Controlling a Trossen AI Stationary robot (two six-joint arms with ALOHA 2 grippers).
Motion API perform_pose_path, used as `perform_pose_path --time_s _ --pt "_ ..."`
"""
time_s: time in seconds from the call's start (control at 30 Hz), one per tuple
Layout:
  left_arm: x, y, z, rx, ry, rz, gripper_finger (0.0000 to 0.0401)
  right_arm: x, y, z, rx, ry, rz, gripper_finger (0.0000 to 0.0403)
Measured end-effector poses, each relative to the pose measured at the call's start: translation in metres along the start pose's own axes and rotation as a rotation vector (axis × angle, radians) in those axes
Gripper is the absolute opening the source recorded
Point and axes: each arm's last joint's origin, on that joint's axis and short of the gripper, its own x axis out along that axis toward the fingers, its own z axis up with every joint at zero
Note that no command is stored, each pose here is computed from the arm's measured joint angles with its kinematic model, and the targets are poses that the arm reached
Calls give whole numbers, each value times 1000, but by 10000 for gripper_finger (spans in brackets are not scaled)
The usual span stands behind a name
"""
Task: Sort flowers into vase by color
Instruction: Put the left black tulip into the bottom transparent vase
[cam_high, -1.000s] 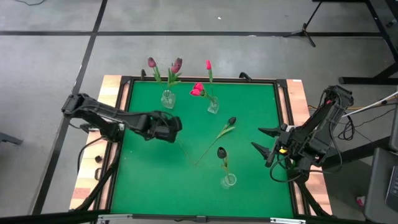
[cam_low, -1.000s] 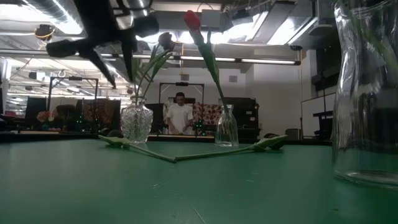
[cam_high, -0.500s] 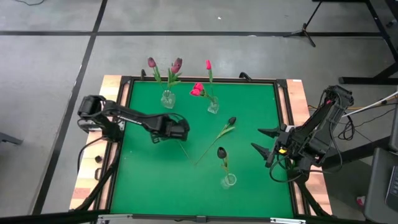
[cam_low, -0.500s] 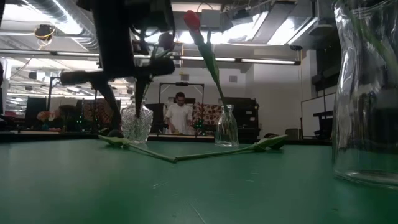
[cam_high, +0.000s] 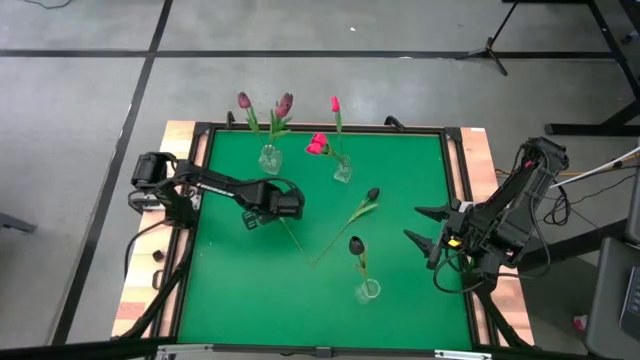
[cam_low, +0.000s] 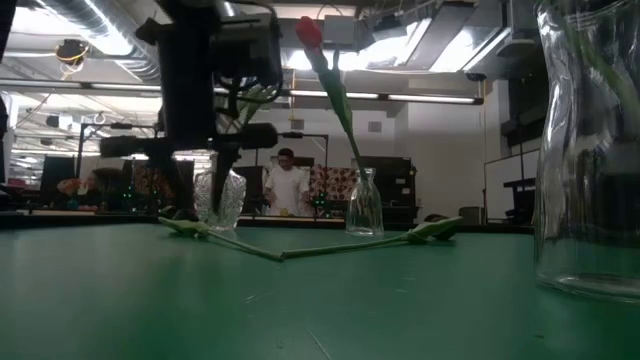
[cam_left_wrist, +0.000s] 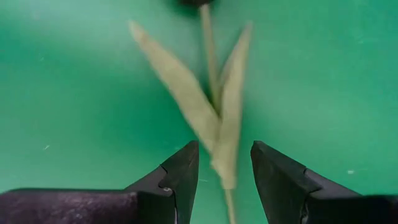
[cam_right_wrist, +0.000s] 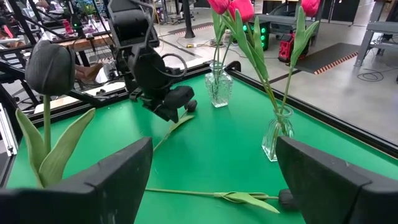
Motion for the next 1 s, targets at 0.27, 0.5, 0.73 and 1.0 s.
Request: perform_pose_path --time_s 0.27,0.5,0.73,1.0 --pt "23 15 1 -44 47 -26 144 0 0 0 0 0 1 340" --pt "23 13 1 -51 50 -47 144 0 0 0 -2 -2 -1 340" --pt "22 8 -1 -87 63 -97 144 0 0 0 -2 -3 -1 340" --pt "22 7 -1 -91 57 -103 144 0 0 0 -5 -2 -2 340"
